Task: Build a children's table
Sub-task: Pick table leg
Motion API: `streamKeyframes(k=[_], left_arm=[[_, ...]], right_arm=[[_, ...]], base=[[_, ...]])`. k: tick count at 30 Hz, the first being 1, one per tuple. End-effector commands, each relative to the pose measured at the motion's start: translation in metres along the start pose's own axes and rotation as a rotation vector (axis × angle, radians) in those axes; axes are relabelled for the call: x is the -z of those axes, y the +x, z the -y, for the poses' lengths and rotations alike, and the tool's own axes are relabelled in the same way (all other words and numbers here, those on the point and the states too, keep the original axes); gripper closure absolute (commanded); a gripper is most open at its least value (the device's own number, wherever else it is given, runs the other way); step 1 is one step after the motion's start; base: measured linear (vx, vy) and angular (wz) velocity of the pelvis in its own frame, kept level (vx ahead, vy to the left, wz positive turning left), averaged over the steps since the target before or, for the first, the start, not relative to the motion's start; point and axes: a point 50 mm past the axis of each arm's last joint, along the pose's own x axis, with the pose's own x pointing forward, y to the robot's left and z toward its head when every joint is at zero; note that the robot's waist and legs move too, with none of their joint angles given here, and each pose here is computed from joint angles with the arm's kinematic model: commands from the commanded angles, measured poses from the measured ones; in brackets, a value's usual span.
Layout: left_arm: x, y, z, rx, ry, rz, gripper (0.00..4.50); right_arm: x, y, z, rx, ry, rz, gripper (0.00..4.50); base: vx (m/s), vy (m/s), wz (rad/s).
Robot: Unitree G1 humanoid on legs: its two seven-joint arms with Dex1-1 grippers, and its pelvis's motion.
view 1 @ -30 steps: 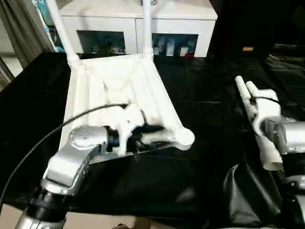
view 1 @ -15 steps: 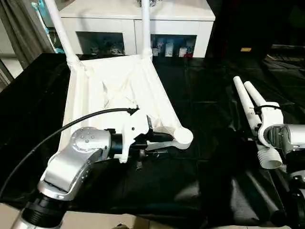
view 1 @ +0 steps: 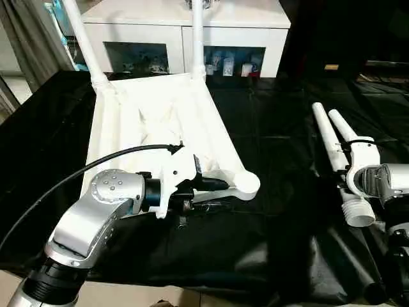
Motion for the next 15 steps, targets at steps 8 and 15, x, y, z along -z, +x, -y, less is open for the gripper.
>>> streamKeyframes(k=[8,15], left_arm=[[-0.005,0.0,-0.009,-0.072,0.005,0.007,2.41],[-0.023,-0.001,-0.052,-0.429,-0.155,0.216,2.41]], right_arm=[[-0.005,-0.005,-0.004,-0.066,0.044,0.053,2.65],[-0.039,-0.031,-0.034,-0.371,0.1,0.363,2.69]], base=[[0.0,0.0,0.0],[0.0,0.0,0.0]])
